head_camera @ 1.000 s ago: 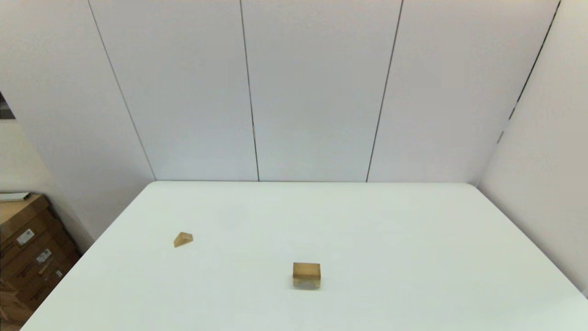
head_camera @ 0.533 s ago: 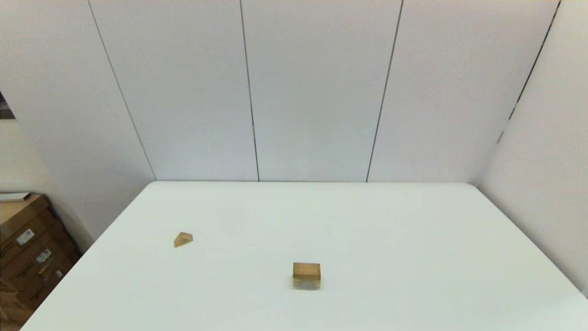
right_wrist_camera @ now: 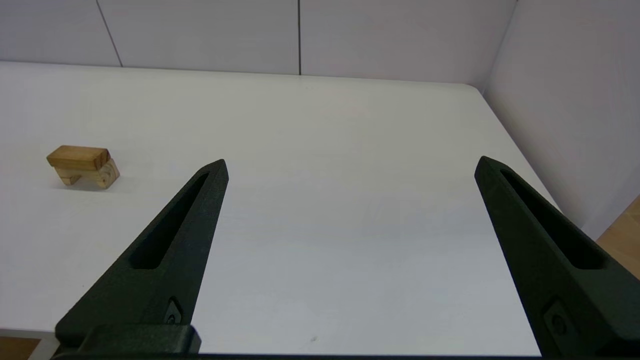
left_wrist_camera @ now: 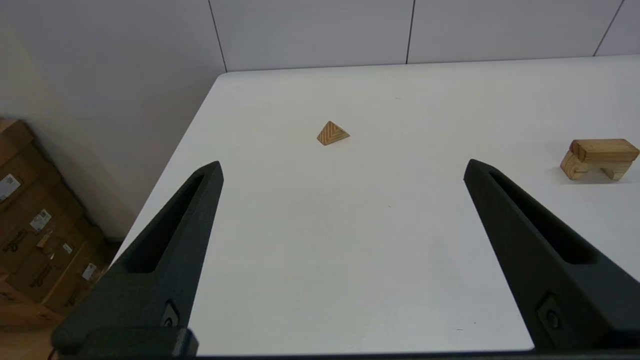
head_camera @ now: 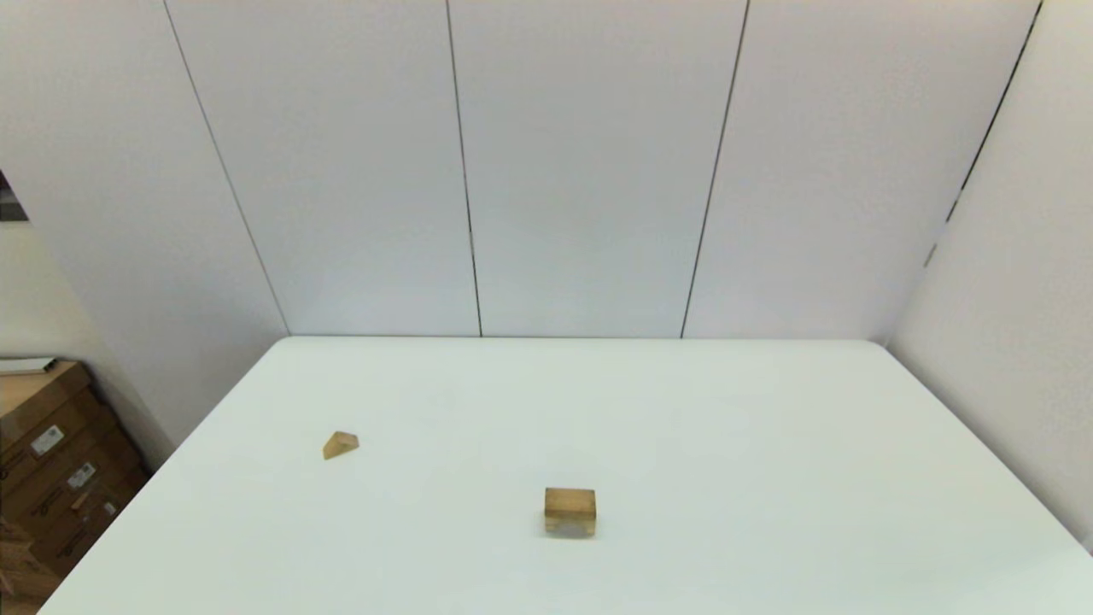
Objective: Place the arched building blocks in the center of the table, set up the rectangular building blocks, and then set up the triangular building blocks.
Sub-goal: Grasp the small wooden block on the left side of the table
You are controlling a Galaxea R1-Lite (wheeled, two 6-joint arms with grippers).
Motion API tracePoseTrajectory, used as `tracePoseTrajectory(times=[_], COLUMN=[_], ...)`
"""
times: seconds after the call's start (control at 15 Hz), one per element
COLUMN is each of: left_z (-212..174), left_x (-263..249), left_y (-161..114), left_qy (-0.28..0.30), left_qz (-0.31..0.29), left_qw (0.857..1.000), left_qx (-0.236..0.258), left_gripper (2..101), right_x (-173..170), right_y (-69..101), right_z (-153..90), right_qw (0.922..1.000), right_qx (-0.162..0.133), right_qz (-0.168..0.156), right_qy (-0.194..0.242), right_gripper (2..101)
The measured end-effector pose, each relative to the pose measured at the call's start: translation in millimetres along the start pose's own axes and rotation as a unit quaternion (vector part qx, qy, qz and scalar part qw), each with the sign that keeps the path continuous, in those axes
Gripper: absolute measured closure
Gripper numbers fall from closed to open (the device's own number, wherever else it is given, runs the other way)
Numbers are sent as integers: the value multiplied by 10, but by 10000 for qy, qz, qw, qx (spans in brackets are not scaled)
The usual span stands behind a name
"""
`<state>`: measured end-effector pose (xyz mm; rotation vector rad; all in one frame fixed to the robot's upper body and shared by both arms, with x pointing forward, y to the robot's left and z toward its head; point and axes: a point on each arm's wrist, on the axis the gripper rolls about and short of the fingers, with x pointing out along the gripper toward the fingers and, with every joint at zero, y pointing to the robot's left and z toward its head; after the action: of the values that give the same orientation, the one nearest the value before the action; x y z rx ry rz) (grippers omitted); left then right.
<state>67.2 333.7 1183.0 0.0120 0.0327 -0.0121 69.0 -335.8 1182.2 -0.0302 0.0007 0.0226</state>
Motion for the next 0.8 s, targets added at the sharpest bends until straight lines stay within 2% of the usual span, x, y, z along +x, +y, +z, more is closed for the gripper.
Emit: tracePoseTrajectory(times=[0.4, 0.6, 0.8], left_z=[33, 297, 640], left_x=[-4, -6, 109], left_y=[0, 2, 6], left_qy=[45, 95, 544], left_qz=[2, -30, -10], left_qw=[10000, 9999, 9985], left_qx=[-4, -20, -28], left_gripper=[54, 54, 54], right_x=[0, 0, 0], right_y=[0, 0, 0], right_z=[0, 0, 0], right_qw=[10000, 10000, 10000], right_qx=[0, 2, 0], right_qz=[-2, -2, 0], right_qy=[4, 4, 4], right_gripper=[46, 46, 46])
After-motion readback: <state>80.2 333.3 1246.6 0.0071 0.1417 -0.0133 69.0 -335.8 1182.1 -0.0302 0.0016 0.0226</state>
